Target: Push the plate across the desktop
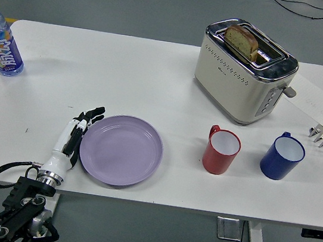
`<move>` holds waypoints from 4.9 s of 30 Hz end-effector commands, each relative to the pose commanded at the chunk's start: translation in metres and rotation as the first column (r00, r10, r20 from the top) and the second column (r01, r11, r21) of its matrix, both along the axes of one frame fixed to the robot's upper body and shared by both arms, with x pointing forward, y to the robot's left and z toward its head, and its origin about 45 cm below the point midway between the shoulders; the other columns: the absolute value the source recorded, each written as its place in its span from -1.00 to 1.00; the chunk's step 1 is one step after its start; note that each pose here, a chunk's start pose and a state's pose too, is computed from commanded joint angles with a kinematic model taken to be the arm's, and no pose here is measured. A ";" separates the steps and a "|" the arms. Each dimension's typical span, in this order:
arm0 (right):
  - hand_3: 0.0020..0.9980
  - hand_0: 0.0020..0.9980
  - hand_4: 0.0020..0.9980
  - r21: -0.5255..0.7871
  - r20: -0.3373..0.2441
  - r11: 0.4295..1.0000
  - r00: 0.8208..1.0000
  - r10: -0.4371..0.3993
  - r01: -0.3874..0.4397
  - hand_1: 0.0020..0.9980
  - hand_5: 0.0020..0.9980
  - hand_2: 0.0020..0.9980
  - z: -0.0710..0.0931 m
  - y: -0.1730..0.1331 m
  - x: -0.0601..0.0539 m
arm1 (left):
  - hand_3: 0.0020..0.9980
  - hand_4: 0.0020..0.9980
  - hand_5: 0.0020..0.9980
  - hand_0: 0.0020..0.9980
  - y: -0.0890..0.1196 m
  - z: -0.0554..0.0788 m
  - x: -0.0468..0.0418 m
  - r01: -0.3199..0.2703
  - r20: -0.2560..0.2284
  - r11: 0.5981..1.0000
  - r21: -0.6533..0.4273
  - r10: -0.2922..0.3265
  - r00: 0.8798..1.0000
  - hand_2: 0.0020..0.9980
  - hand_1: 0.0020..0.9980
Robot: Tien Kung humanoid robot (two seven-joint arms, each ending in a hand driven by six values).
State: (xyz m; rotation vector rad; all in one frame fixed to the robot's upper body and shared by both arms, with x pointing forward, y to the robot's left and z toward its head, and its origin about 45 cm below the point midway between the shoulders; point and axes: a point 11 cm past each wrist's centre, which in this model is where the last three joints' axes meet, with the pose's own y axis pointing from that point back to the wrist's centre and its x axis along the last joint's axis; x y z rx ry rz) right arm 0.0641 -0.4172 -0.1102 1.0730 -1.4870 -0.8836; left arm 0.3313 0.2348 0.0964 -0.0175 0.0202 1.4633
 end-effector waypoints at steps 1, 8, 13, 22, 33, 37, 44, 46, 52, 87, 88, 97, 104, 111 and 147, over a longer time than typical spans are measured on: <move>0.36 0.32 -0.43 0.000 0.000 1.000 1.000 0.000 0.000 0.30 -0.43 0.45 0.000 0.000 0.000 | 0.58 -0.04 1.00 0.61 -0.002 0.000 0.0001 0.008 0.000 1.000 0.001 -0.008 1.000 0.76 0.73; 0.36 0.32 -0.43 -0.001 -0.003 1.000 1.000 0.000 0.000 0.29 -0.43 0.45 0.000 0.000 -0.002 | 0.58 -0.04 1.00 0.61 -0.011 0.000 -0.0001 0.037 0.001 0.999 0.005 -0.037 0.999 0.76 0.73; 0.36 0.32 -0.43 0.000 -0.006 1.000 1.000 -0.001 0.001 0.29 -0.43 0.46 0.000 0.000 -0.003 | 0.58 -0.04 1.00 0.61 -0.019 0.000 0.0002 0.062 0.000 0.998 0.005 -0.062 0.998 0.76 0.73; 0.36 0.32 -0.43 0.000 -0.007 1.000 1.000 0.000 0.000 0.29 -0.43 0.45 0.000 0.000 -0.004 | 0.58 -0.04 1.00 0.61 -0.031 -0.001 -0.0018 0.105 -0.005 0.994 0.007 -0.105 0.994 0.76 0.73; 0.36 0.31 -0.43 -0.001 0.001 1.000 1.000 0.002 -0.002 0.29 -0.43 0.45 0.000 -0.001 -0.001 | 0.58 -0.05 1.00 0.62 -0.036 0.004 0.0023 0.119 0.008 0.993 0.007 -0.119 0.993 0.76 0.73; 0.36 0.31 -0.43 -0.002 0.003 1.000 1.000 0.002 -0.002 0.29 -0.43 0.45 0.000 -0.001 0.000 | 0.58 -0.05 1.00 0.62 -0.038 0.004 0.0023 0.129 0.008 0.992 0.005 -0.129 0.992 0.76 0.73; 0.36 0.31 -0.43 -0.003 0.005 1.000 1.000 0.002 -0.002 0.29 -0.43 0.45 0.001 -0.001 0.001 | 0.57 -0.04 1.00 0.62 -0.040 0.004 0.0019 0.134 0.007 0.991 0.002 -0.134 0.991 0.75 0.72; 0.36 0.31 -0.43 -0.002 0.006 1.000 1.000 0.002 -0.002 0.29 -0.43 0.45 0.001 -0.001 0.001 | 0.57 -0.04 1.00 0.62 -0.039 0.005 0.0028 0.131 0.010 0.991 0.004 -0.131 0.991 0.75 0.72; 0.36 0.31 -0.43 -0.001 0.007 1.000 1.000 0.004 -0.004 0.29 -0.44 0.45 0.001 0.000 0.002 | 0.57 -0.04 1.00 0.62 -0.026 0.019 0.0162 0.083 0.055 0.996 0.033 -0.085 0.995 0.76 0.73; 0.36 0.31 -0.42 0.003 -0.008 1.000 1.000 -0.008 0.008 0.29 -0.43 0.45 -0.001 0.002 -0.003 | 0.47 0.00 1.00 0.56 0.221 0.101 0.0230 -0.321 0.062 0.947 0.009 0.320 0.945 0.62 0.61; 0.36 0.31 -0.42 0.003 -0.009 1.000 1.000 -0.008 0.008 0.29 -0.43 0.45 -0.001 0.002 -0.004 | 0.47 0.00 1.00 0.56 0.224 0.101 0.0220 -0.323 0.060 0.946 0.006 0.322 0.945 0.62 0.61; 0.37 0.31 -0.42 0.003 -0.011 1.000 1.000 -0.011 0.011 0.29 -0.43 0.45 -0.002 0.003 -0.005 | 0.46 0.03 1.00 0.56 0.244 0.104 0.0150 -0.338 0.041 0.940 -0.036 0.340 0.940 0.61 0.61; 0.37 0.31 -0.42 0.003 -0.009 1.000 1.000 -0.011 0.012 0.29 -0.43 0.45 -0.002 0.002 -0.005 | 0.46 0.05 1.00 0.57 0.240 0.099 0.0136 -0.311 0.016 0.942 -0.129 0.316 0.949 0.61 0.62; 0.37 0.31 -0.42 0.003 -0.006 1.000 1.000 -0.011 0.011 0.29 -0.43 0.45 -0.001 0.002 -0.004 | 0.48 0.06 1.00 0.57 0.233 0.097 0.0153 -0.261 -0.013 0.938 -0.229 0.265 0.964 0.61 0.63; 0.37 0.32 -0.42 -0.002 0.007 1.000 1.000 -0.006 0.006 0.29 -0.43 0.45 0.000 0.000 0.002 | 0.50 0.08 1.00 0.58 0.233 0.093 0.0157 -0.255 -0.050 0.936 -0.242 0.250 0.967 0.62 0.64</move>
